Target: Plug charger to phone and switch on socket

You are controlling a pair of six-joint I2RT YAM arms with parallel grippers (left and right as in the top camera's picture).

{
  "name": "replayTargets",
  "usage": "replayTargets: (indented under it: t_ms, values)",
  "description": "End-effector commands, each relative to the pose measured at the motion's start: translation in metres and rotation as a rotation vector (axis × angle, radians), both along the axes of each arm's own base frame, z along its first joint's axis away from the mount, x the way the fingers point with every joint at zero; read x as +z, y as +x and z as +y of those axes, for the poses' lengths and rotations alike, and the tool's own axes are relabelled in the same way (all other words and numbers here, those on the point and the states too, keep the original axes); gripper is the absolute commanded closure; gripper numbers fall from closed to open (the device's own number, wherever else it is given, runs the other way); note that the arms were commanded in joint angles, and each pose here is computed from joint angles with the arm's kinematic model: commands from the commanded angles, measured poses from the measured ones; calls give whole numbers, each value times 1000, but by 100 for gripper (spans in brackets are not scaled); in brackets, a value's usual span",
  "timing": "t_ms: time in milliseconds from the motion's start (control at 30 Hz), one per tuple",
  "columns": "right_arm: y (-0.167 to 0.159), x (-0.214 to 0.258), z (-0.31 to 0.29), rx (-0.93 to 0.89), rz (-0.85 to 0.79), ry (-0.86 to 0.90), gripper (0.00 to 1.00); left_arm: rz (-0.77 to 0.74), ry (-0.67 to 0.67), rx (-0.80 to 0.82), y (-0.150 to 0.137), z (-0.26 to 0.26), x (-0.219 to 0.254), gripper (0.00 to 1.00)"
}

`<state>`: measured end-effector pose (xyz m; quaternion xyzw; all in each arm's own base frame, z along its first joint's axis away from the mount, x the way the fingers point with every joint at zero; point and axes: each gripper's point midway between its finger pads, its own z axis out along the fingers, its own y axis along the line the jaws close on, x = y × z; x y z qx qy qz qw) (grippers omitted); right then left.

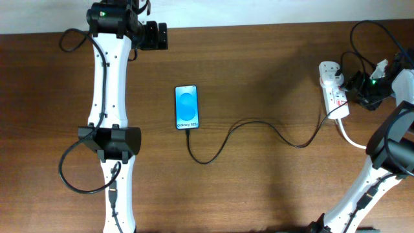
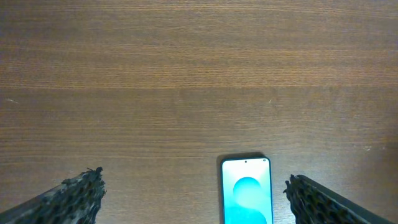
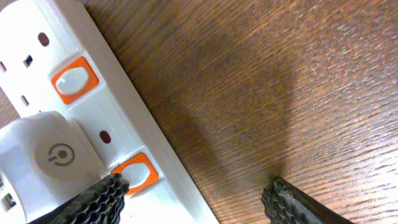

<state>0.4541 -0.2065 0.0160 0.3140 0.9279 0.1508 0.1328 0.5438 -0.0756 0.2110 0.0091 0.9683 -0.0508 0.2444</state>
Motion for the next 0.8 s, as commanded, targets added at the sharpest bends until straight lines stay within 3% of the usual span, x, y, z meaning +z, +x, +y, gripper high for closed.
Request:
replayTargets:
  t_ms: [0,767]
  values:
    - [-10,-22,11,25,76,10,24,-21,9,11,1,4,8,1]
    - [-13,-15,-13,-98,16,95,24,-21,9,11,1,4,8,1]
